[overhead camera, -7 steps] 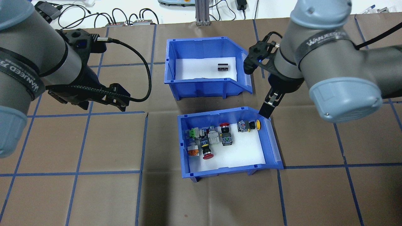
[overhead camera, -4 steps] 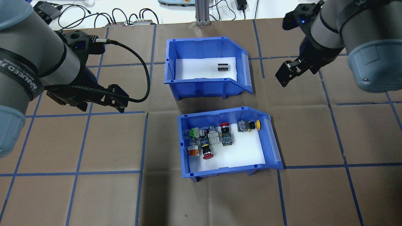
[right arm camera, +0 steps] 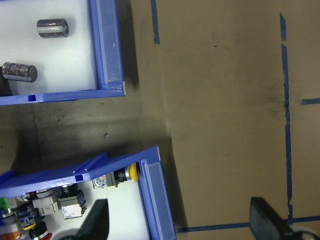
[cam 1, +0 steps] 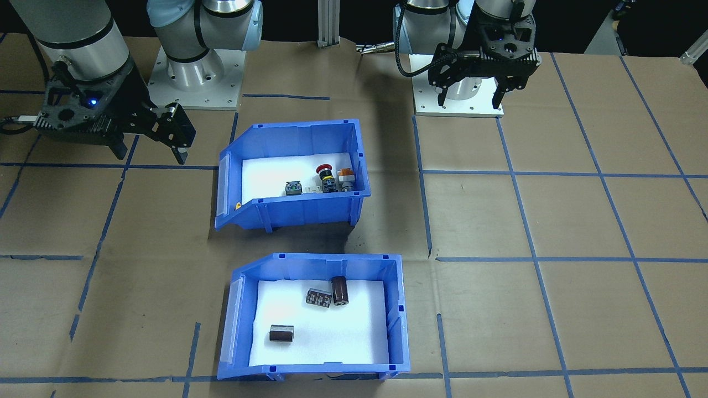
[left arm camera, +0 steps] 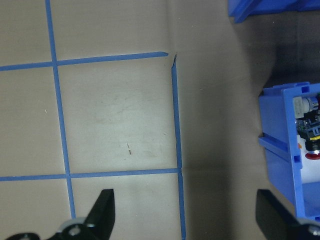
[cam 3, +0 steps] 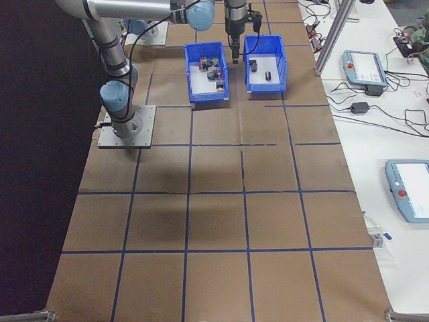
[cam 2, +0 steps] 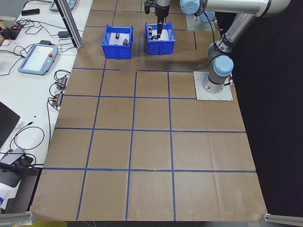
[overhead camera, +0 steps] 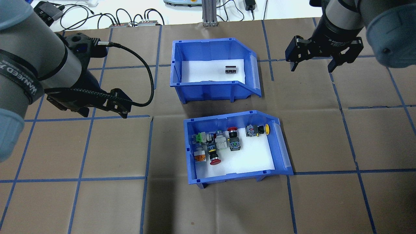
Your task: Place battery box in front
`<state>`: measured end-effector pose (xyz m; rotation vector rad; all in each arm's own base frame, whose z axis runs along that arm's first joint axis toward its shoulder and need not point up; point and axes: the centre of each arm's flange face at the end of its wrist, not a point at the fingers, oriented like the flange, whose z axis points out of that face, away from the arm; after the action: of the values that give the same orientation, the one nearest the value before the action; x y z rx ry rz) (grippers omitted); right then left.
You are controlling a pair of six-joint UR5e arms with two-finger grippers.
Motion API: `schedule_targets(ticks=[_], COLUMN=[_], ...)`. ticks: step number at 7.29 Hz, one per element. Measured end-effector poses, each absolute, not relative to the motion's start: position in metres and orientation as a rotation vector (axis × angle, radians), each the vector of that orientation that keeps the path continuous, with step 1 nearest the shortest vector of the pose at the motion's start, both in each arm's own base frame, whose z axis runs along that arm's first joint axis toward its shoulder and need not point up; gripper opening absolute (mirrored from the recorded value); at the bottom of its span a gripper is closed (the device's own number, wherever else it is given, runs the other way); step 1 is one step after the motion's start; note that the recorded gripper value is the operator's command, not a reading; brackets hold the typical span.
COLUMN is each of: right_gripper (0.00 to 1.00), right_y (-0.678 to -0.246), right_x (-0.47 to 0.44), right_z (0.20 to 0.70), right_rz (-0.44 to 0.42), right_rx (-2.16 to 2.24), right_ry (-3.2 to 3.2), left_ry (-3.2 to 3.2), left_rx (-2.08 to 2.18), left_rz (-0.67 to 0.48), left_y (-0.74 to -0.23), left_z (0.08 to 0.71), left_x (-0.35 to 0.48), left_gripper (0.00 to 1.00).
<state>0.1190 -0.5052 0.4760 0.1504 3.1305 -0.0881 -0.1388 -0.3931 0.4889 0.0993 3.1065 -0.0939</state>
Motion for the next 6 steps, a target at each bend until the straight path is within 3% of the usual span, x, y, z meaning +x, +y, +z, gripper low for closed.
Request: schedule_targets(ticks=[6], right_gripper=[1.00], right_y=[-0.5076], right_x=[0.1297], right_z=[0.4715], right_rz=[-0.070], right_rx=[0.133], right_ry=[3.143], left_ry=[3.069], left_rx=[0.089], left_rz=[-0.099], left_y=[-0.3916], left_z=[0.4885], left_x=[-0.1352], left_gripper=[0.99])
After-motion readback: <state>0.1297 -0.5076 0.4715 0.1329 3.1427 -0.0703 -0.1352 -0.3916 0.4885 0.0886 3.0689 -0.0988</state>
